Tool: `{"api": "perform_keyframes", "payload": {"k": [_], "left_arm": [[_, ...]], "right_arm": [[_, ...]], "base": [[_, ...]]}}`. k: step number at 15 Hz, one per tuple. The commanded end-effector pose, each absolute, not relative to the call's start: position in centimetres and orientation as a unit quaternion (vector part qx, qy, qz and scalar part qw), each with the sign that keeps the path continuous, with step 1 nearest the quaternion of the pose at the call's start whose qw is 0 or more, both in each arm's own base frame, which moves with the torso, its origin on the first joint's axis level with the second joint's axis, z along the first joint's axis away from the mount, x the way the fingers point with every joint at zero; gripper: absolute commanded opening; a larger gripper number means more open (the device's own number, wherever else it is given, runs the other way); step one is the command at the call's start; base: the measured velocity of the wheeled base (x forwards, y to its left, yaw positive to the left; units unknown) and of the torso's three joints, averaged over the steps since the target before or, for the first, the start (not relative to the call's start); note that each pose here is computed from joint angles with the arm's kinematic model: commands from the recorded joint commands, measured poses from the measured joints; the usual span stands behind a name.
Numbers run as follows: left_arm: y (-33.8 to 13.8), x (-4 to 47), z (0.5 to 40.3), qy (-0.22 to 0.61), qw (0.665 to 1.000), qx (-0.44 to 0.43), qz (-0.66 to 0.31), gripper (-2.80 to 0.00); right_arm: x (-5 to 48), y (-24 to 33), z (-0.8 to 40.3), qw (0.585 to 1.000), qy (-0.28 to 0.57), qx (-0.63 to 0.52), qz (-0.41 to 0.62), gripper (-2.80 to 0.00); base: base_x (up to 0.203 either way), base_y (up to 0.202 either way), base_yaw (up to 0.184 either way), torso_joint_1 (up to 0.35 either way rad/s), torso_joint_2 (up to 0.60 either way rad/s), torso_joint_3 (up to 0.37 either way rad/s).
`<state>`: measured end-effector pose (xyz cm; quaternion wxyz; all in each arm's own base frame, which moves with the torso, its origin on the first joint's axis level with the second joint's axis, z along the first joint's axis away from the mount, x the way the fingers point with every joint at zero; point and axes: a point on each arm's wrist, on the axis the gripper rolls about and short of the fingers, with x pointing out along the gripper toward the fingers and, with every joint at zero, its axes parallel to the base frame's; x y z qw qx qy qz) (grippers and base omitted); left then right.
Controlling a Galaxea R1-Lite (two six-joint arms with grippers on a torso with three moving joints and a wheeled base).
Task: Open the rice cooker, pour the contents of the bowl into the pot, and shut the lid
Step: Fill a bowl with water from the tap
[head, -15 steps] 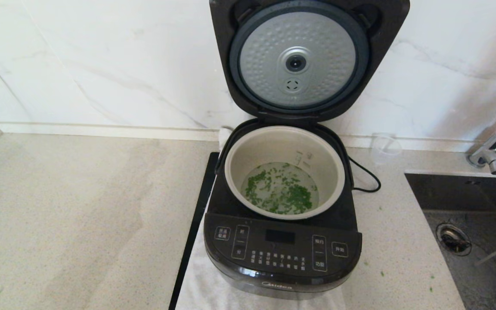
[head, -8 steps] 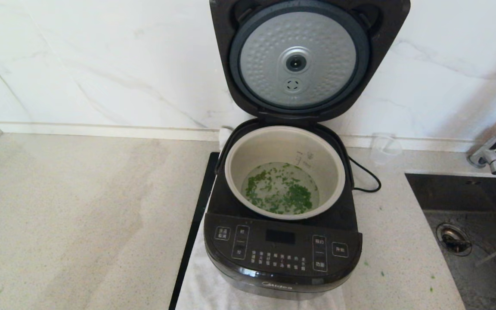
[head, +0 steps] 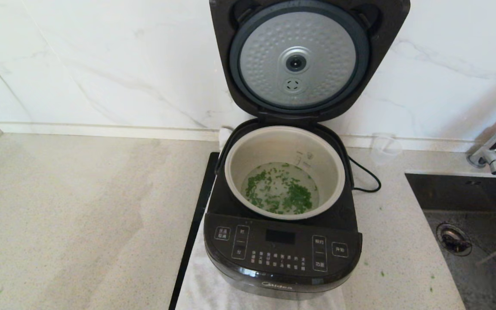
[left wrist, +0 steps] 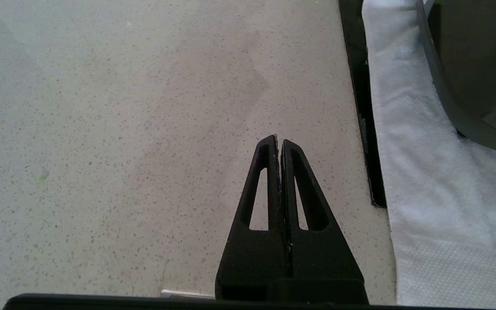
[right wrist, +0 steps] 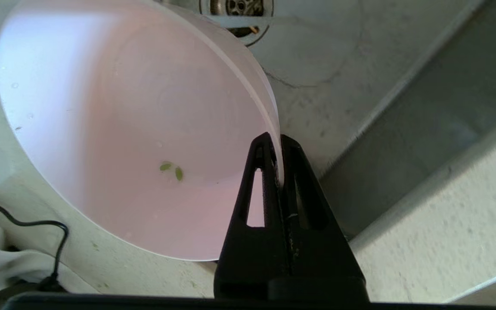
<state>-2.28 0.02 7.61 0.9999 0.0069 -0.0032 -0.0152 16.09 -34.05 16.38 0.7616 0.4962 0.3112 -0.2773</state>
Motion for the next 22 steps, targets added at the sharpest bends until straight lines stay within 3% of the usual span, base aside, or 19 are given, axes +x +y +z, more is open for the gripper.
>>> {"api": "perform_keyframes", "payload": {"k": [1,16,22], "left_arm": [[0.0,-2.3,7.6,-0.003,1.000,0.007,-0.015,-2.80],[0.0,-2.3,7.6,-0.003,1.000,0.007,-0.015,-2.80],[0.0,-2.3,7.6,-0.003,1.000,0.007,-0.015,-2.80]], "right_arm": [[16.7,-34.8,15.9,0.755,0.307,0.509,-0.276,-2.80],[19.3,-34.5,17.7,0.765,0.289,0.509,-0.267,-2.80],[19.7,-27.7,21.7,0.797,0.312,0.464,-0.226,-2.80]], "base": [[0.000,0.000,0.000,0.000,0.00,0.000],[0.000,0.000,0.000,0.000,0.00,0.000],[0.000,0.000,0.000,0.000,0.00,0.000]]}}
